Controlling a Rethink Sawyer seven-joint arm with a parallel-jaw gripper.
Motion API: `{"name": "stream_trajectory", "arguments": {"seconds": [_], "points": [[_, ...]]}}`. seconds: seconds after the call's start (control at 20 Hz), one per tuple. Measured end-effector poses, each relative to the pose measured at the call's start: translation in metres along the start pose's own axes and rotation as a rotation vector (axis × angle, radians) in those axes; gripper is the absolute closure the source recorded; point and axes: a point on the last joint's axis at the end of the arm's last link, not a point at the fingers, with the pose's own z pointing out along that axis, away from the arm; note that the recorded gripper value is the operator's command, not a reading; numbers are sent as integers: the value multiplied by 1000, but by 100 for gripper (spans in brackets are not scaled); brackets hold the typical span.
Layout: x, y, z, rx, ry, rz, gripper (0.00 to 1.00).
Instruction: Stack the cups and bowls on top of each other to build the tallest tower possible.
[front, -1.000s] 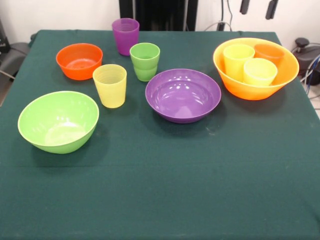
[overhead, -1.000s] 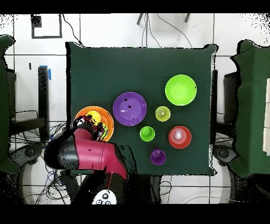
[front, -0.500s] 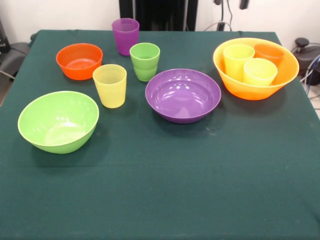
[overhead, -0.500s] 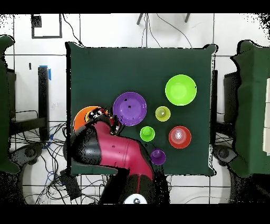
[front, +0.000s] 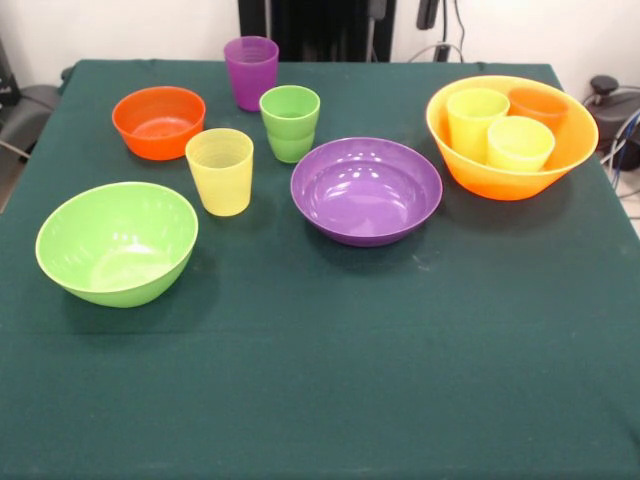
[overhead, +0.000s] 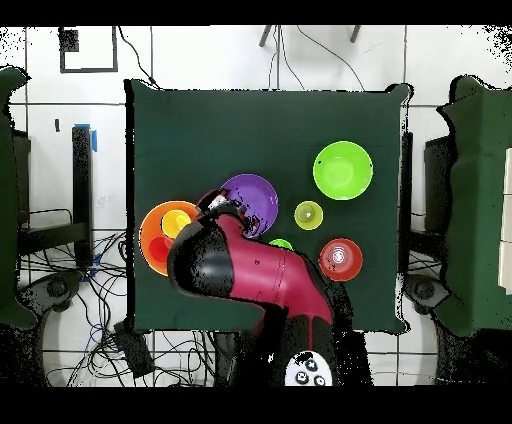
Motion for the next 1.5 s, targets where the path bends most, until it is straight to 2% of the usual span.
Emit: {"name": "stream_trajectory", "arguments": {"seconds": [0.25, 0.75, 1.2, 1.5], "points": [[-5, 3, 15, -7, 10, -35, 0], [-4, 25, 51, -38, 35, -114, 0], [-21, 34, 80, -70, 41, -138, 0], [-38, 34, 96, -90, 44, -133, 0]]}}
